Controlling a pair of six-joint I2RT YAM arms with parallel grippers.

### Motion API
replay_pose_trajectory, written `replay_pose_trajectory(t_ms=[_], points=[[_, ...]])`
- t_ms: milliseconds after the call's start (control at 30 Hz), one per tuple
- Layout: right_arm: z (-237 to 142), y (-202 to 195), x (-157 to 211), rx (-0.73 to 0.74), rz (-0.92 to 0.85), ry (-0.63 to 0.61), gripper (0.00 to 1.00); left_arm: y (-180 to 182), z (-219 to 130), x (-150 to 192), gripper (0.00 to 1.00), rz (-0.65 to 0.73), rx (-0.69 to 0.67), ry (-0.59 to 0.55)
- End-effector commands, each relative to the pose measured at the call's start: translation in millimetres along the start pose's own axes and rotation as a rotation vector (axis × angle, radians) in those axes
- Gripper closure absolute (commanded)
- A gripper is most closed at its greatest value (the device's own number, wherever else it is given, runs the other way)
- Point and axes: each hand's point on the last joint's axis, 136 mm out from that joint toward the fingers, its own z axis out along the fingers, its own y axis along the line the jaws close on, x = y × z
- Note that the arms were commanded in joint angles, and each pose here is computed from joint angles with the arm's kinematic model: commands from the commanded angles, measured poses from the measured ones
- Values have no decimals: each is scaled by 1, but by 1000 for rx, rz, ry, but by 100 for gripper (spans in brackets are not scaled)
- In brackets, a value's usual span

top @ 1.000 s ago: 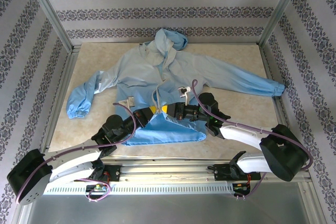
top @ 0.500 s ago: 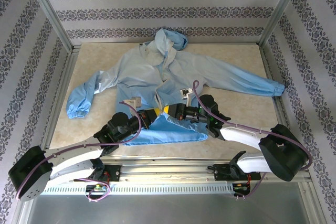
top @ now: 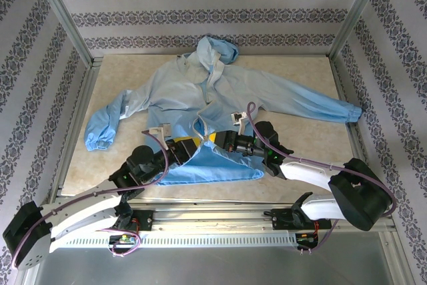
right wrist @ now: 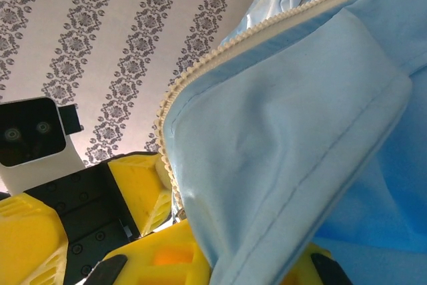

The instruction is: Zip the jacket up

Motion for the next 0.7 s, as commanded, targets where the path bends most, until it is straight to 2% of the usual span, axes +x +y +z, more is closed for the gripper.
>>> replay_pose_trajectory(t_ms=[0, 333, 400, 500, 667], points=[[-3, 10, -8, -31, -22, -46, 100, 1, -1, -3, 46, -85, 22, -31], [2, 14, -7, -45, -21, -38, 100, 1, 18, 16, 47, -145, 60, 24], [2, 15, -7, -48, -22, -38, 100, 1, 20, 17, 49, -144, 67, 25], [2, 15, -6, -49, -20, -37, 100, -1, 24, 16, 63, -142, 82, 16], [0, 16, -6, -48, -18, -42, 100, -1, 24, 15, 97, -124, 78, 19]])
